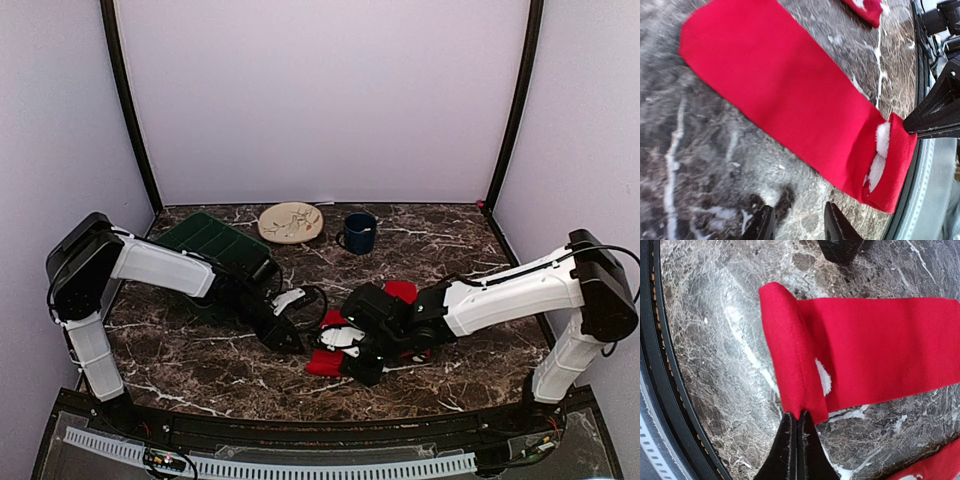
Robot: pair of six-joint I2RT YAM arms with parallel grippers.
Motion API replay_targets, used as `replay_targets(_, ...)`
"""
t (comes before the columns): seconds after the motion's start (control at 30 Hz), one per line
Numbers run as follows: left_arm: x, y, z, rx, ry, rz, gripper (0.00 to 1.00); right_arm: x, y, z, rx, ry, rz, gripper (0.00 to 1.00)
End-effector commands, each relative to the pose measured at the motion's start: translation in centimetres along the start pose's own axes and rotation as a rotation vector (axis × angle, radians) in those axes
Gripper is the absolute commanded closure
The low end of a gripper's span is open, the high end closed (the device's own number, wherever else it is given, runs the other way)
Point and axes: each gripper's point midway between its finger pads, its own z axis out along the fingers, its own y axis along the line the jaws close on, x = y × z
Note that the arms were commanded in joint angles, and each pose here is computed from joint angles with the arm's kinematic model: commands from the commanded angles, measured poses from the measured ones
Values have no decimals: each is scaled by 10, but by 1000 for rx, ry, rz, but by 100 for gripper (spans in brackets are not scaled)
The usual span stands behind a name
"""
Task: Roll the socks
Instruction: Roll the sock at the center of the board.
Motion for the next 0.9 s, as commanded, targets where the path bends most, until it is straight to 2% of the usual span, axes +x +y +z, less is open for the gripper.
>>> replay_targets(0.0, -26, 1, -20, -71, -159, 51, 64, -2, 1, 0, -105, 28, 60, 100)
replay_targets(0.27, -30, -15, -37, -92, -294, 93, 64, 5, 9, 8, -237, 88, 107, 100)
replay_targets(0.87, -13, -63, -44, -160, -377, 303, 67, -3, 4, -1, -418, 66, 239, 100)
